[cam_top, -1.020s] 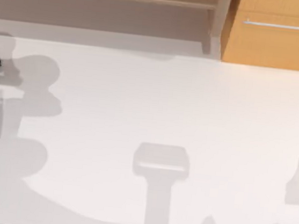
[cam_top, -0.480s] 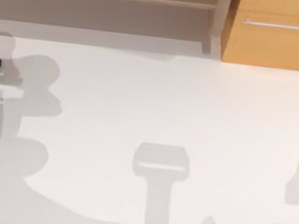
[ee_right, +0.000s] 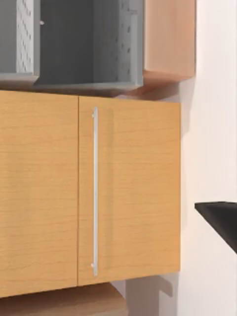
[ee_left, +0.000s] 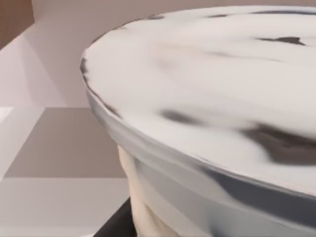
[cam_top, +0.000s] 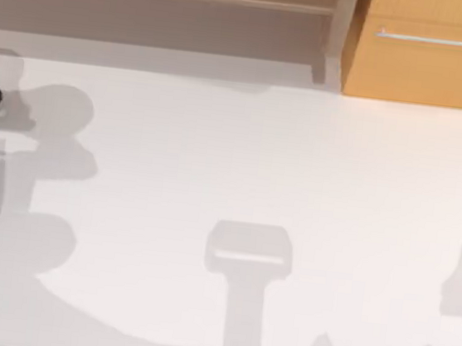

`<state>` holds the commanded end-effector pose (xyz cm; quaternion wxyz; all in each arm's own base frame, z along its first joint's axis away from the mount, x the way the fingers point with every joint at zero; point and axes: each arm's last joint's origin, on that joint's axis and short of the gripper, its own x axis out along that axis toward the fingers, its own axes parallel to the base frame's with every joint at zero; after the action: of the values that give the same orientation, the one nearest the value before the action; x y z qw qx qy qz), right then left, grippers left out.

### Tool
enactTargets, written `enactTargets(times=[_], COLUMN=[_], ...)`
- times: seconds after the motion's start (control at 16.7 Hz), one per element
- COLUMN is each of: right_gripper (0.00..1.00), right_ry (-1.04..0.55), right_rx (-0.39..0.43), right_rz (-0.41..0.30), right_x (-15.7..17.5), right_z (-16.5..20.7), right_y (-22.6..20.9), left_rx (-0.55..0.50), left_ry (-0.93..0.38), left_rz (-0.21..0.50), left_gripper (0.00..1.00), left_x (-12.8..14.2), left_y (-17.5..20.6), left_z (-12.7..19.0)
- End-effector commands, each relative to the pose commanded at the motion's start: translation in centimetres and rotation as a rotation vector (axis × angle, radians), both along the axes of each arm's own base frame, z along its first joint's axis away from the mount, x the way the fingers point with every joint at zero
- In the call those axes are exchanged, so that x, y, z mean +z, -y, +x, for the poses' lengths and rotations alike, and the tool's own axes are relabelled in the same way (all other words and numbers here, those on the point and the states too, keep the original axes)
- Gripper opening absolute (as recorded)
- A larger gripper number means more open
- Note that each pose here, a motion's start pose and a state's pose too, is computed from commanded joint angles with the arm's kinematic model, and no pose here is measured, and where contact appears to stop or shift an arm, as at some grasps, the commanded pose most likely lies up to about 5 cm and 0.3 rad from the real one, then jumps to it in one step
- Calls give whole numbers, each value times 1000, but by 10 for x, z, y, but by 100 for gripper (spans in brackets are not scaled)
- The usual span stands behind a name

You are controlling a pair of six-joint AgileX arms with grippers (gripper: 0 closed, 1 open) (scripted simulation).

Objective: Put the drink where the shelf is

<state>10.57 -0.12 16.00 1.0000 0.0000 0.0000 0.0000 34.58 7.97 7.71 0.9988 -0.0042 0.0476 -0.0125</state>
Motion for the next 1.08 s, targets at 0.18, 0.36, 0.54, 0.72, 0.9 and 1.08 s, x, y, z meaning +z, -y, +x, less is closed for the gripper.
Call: enactTargets(times=[0.18, 0.36, 0.54, 0.72, 0.9, 1.08], right_gripper=[100, 100, 100, 100, 100, 100], right_ry=[0, 0, 0, 0, 0, 0], right_rx=[0, 0, 0, 0, 0, 0], right_rz=[0, 0, 0, 0, 0, 0], right_x=[0, 0, 0, 0, 0, 0], right_z=[0, 0, 0, 0, 0, 0], right_y=[0, 0, 0, 0, 0, 0], left_rx=[-1, 0, -7, -63, -157, -256], left_ry=[-4, -2, 19, 59, 27, -23], left_rz=[-1, -1, 7, 15, 5, -2], left_gripper=[0, 0, 0, 0, 0, 0], left_x=[6, 7, 11, 25, 29, 35], left_y=[0, 0, 3, 29, 78, 139], left_z=[0, 0, 3, 15, 24, 29])
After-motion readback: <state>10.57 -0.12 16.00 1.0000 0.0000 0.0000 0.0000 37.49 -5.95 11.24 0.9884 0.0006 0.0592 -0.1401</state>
